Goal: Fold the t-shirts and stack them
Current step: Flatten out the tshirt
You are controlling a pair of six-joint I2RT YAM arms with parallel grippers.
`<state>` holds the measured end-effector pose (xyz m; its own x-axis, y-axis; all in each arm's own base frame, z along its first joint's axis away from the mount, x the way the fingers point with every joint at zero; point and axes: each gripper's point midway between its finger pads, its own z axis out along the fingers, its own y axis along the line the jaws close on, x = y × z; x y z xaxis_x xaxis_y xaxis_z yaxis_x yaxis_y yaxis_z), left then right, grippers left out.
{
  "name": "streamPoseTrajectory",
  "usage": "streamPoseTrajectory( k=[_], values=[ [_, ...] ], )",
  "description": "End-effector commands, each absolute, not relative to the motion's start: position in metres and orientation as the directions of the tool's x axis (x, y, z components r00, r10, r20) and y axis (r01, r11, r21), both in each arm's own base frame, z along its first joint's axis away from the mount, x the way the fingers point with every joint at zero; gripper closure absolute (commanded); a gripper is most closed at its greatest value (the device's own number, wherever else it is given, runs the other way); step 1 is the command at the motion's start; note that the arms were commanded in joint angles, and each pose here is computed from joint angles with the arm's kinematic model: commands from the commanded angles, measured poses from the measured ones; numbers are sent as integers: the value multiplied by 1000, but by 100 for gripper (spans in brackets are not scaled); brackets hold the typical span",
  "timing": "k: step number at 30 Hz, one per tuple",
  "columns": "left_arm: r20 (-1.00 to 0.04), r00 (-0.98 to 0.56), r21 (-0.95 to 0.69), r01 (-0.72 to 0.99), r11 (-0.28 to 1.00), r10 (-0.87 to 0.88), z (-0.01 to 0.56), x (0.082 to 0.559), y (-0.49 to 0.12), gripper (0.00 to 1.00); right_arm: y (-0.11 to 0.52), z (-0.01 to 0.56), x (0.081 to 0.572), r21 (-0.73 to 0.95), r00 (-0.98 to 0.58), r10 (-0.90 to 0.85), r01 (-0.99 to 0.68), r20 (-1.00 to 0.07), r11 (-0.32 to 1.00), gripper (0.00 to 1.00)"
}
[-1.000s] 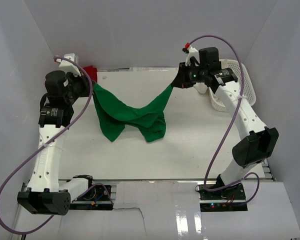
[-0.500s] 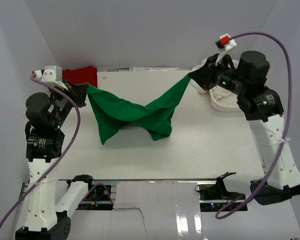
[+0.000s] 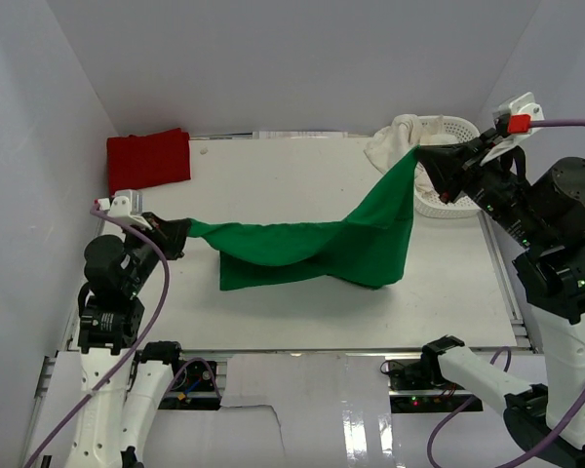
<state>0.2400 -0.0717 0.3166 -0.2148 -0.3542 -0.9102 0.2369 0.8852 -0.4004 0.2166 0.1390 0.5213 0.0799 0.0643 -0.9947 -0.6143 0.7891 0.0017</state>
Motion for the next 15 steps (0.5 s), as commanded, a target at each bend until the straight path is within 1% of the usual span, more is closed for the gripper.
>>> streamPoseTrajectory(
  k=[1, 2, 3, 5, 6, 7, 8, 12, 13, 15],
  values=[
    [-911, -114, -412, 290, 864, -396, 350, 234, -74, 100, 124, 559, 209, -45, 197, 81, -561, -977, 827, 92],
    [-910, -79, -412, 285, 866, -407, 358, 237, -71, 100, 123, 561, 211, -42, 193, 79, -552, -978, 832, 92],
    [-906, -84, -422, 272, 865, -416, 359, 246, -70, 100, 126, 556, 228, -61, 175, 41, -539, -984, 840, 92],
    [-904, -67, -424, 281, 861, -423, 370, 260, -71, 100, 123, 561, 242, -84, 172, 5, -504, -985, 860, 92],
    [-902, -79, -429, 283, 858, -425, 371, 266, -73, 100, 127, 553, 260, -84, 144, -14, -493, -989, 866, 92],
    [-901, -99, -432, 278, 858, -422, 372, 277, -74, 100, 127, 550, 269, -83, 133, -22, -477, -991, 875, 92],
    [-904, -88, -424, 291, 857, -418, 376, 282, -75, 100, 128, 549, 277, -93, 141, -30, -467, -990, 879, 92],
    [-919, -60, -390, 291, 874, -390, 374, 303, -73, 100, 131, 527, 321, -83, 94, -49, -408, -994, 909, 92],
    [-920, -62, -387, 289, 876, -386, 374, 307, -73, 100, 127, 525, 328, -79, 85, -51, -375, -995, 924, 92],
    [-923, -53, -379, 301, 875, -382, 382, 312, -74, 100, 130, 525, 336, -65, 89, -35, -370, -995, 927, 92]
  ],
)
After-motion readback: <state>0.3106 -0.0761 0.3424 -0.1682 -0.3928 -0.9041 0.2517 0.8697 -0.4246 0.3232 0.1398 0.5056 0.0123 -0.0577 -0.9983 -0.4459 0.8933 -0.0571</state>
